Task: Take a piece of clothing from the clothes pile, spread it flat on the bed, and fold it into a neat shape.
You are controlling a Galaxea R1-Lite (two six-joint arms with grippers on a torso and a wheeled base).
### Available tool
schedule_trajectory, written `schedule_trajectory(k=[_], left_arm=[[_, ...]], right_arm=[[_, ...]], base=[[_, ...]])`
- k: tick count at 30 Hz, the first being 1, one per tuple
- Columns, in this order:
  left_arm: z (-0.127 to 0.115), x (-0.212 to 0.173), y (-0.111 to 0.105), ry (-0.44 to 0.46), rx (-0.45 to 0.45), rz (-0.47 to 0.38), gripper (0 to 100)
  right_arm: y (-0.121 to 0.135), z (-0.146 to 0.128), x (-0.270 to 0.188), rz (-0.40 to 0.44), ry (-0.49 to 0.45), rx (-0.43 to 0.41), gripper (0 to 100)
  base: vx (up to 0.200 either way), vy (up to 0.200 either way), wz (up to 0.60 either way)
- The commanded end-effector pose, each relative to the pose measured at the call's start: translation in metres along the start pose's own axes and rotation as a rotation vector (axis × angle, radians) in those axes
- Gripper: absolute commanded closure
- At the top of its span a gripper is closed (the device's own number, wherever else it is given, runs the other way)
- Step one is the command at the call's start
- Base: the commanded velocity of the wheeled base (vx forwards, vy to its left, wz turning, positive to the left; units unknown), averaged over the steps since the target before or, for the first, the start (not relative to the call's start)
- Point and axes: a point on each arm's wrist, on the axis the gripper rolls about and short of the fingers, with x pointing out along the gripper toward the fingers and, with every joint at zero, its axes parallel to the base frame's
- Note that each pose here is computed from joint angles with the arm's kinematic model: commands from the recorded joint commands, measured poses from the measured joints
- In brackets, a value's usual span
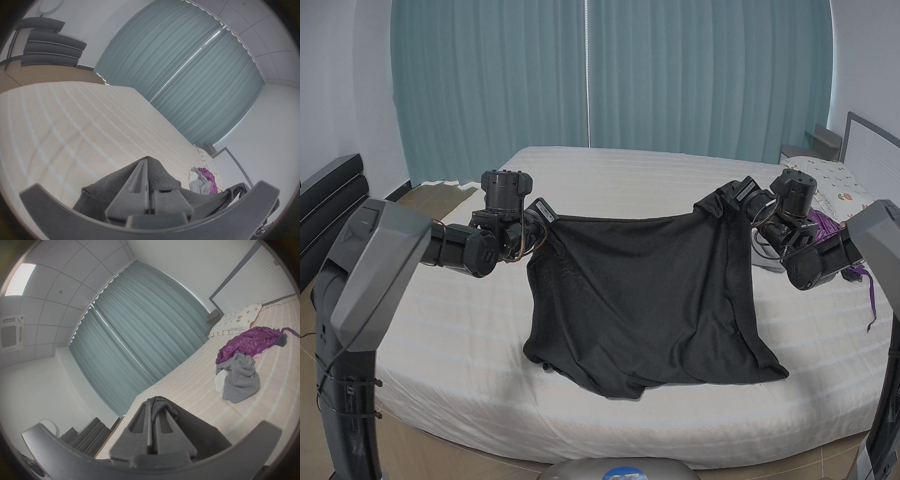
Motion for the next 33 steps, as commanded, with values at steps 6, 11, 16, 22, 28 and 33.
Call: schedule_trajectory(k=[6, 11, 16, 22, 28, 33], left_arm=[[-0.041, 0.063, 0.035, 0.011, -0.040, 0.034, 100], [-0.053, 0.077, 0.045, 0.015, -0.042, 0.042, 0], [-0.064, 0.087, 0.056, 0.004, -0.029, 0.081, 0], [-0.058, 0.086, 0.061, -0.036, -0.023, 0.159, 0], [-0.026, 0.077, 0.062, -0.071, -0.037, 0.195, 0], [-0.019, 0.064, 0.064, -0.023, -0.011, 0.230, 0]], right_arm=[[-0.049, -0.062, 0.042, -0.087, -0.010, -0.016, 100], [-0.070, -0.079, 0.054, -0.124, -0.021, -0.024, 0], [-0.091, -0.107, 0.060, -0.135, 0.005, -0.056, 0], [-0.106, -0.089, 0.062, -0.164, -0.051, -0.089, 0], [-0.103, -0.058, 0.051, -0.201, -0.126, -0.085, 0], [-0.104, -0.059, 0.028, -0.199, -0.018, -0.089, 0]], base=[[0.000, 0.000, 0.00], [0.000, 0.000, 0.00], [0.000, 0.000, 0.00], [0.000, 0.000, 0.00], [0.000, 0.000, 0.00], [0.000, 0.000, 0.00]])
